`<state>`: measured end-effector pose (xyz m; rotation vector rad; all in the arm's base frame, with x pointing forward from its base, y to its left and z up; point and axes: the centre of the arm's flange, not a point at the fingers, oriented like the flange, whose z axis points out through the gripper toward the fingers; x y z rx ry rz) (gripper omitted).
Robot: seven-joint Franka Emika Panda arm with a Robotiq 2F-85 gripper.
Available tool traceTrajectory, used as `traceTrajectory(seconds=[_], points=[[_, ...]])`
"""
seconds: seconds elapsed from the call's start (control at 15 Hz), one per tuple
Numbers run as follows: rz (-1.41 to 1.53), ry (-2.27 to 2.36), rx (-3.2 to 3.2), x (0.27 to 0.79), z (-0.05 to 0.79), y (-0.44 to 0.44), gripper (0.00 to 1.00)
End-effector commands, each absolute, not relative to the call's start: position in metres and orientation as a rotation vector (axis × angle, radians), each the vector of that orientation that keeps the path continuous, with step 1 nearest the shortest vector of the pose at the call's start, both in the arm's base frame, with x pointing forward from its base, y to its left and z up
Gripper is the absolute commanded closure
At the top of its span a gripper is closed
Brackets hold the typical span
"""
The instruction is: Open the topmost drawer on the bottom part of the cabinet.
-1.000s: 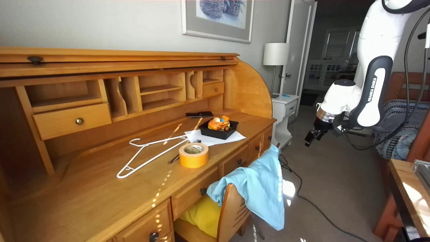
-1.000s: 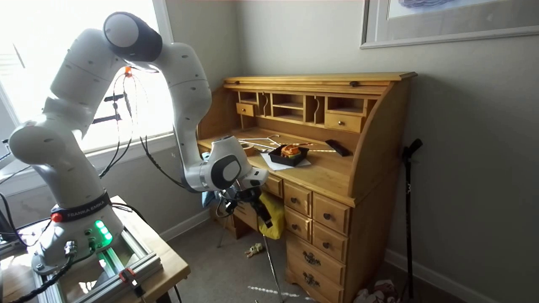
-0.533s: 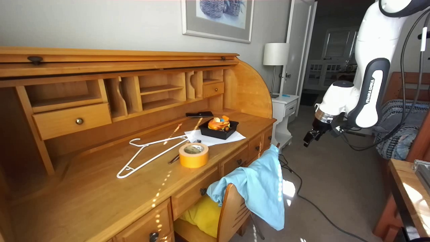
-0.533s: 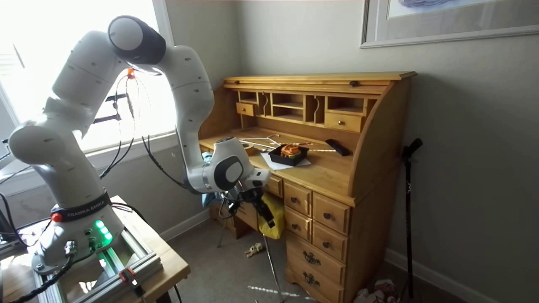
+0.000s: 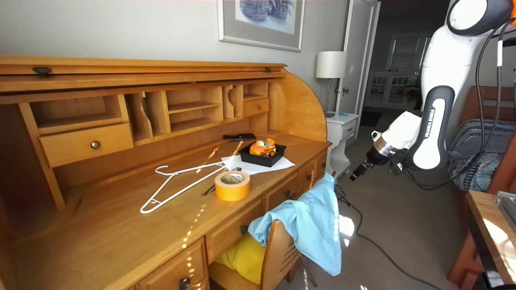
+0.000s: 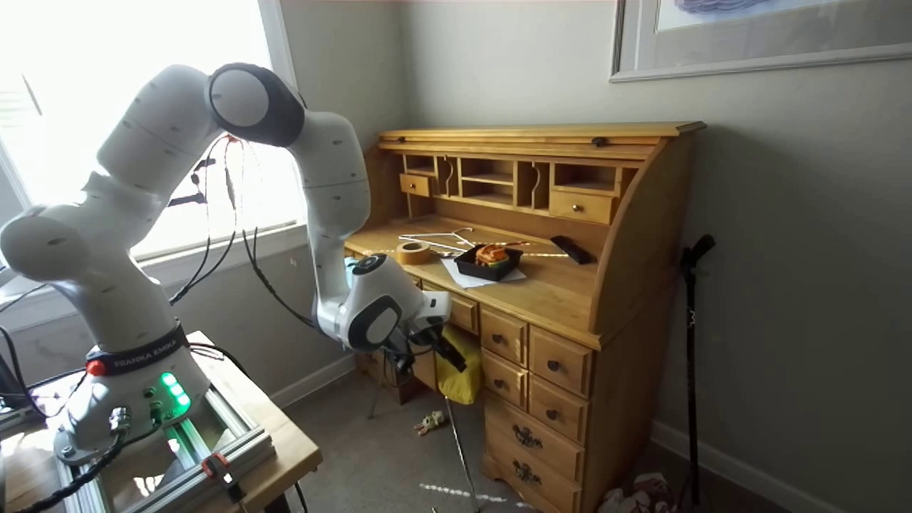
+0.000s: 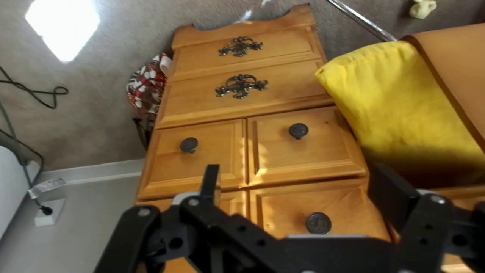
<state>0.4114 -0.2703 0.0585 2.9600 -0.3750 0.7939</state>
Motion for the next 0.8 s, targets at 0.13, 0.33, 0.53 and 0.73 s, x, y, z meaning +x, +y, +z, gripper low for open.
traceTrajectory(seconds=[0.13, 0.33, 0.53, 0.73], points=[[0.985, -0.174, 3.033, 0.413, 0.007, -0.297, 0.00], [1.039, -0.107, 3.008, 0.415, -0.007, -0.315, 0.00], [1.076, -0.111, 2.964, 0.419, -0.010, -0.329, 0.00], [1.095, -0.152, 2.911, 0.425, -0.007, -0.345, 0.00]])
